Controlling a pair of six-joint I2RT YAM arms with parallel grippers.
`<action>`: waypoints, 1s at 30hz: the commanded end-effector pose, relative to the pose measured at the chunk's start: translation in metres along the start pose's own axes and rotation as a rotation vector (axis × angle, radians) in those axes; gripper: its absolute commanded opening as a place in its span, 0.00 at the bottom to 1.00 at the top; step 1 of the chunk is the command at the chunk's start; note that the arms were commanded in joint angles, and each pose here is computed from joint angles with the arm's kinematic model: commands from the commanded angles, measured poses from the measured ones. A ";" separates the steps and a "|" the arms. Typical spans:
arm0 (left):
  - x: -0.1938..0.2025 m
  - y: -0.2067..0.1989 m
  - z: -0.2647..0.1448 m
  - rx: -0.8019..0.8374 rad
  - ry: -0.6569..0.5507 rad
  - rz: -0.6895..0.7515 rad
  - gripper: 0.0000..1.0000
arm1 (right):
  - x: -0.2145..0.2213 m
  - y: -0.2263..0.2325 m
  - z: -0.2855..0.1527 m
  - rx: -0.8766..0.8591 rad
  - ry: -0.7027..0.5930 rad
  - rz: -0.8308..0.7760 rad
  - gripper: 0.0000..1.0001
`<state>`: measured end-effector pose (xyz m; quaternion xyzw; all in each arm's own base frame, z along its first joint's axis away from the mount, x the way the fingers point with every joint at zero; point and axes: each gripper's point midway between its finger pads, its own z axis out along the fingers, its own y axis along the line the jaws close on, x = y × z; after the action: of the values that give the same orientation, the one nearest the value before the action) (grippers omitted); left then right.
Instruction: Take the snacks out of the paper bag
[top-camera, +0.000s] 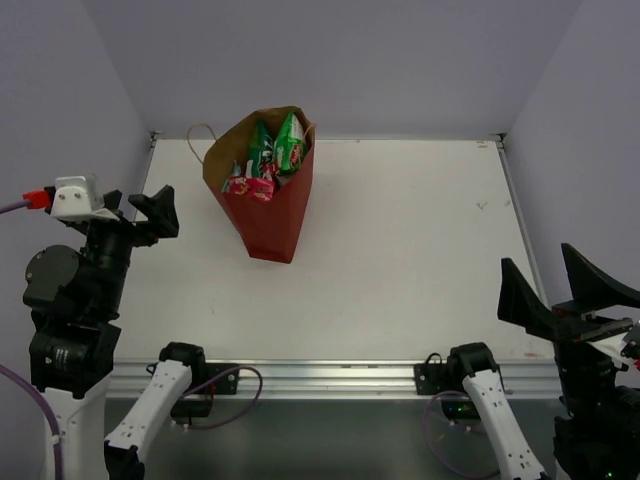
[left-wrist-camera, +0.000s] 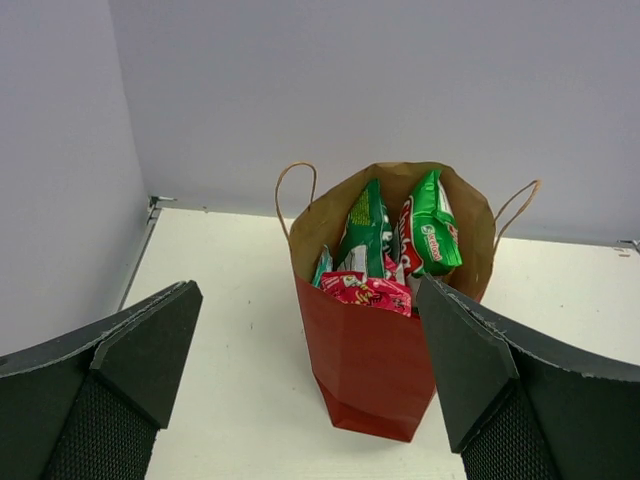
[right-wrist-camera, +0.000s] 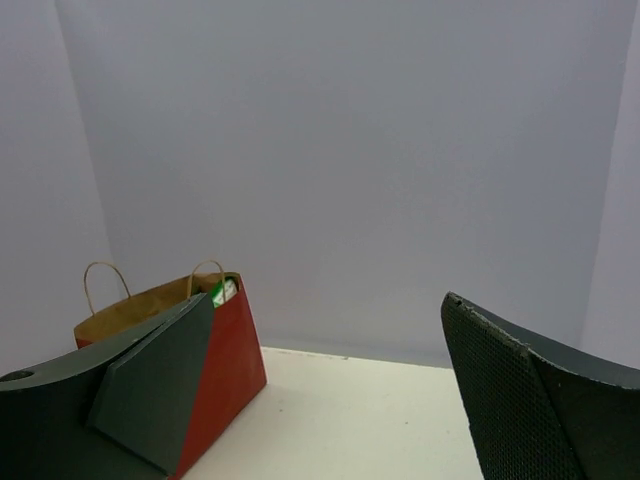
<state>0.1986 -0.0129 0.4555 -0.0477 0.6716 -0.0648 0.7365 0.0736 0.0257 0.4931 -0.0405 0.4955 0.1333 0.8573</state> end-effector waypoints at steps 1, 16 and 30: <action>0.009 -0.003 0.009 0.012 0.021 0.000 1.00 | 0.004 0.003 0.003 -0.016 0.000 0.029 0.99; 0.100 -0.098 0.107 0.377 0.390 -0.095 1.00 | 0.109 0.026 0.029 -0.099 0.288 0.280 0.99; 0.180 -0.200 0.200 0.308 0.462 0.142 1.00 | 0.152 0.032 0.027 -0.117 0.427 0.322 0.99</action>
<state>0.3735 -0.2550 0.2907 0.1689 0.8339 -0.1764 0.4949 0.1568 0.0817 0.3812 -0.0286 0.6429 0.2689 0.7167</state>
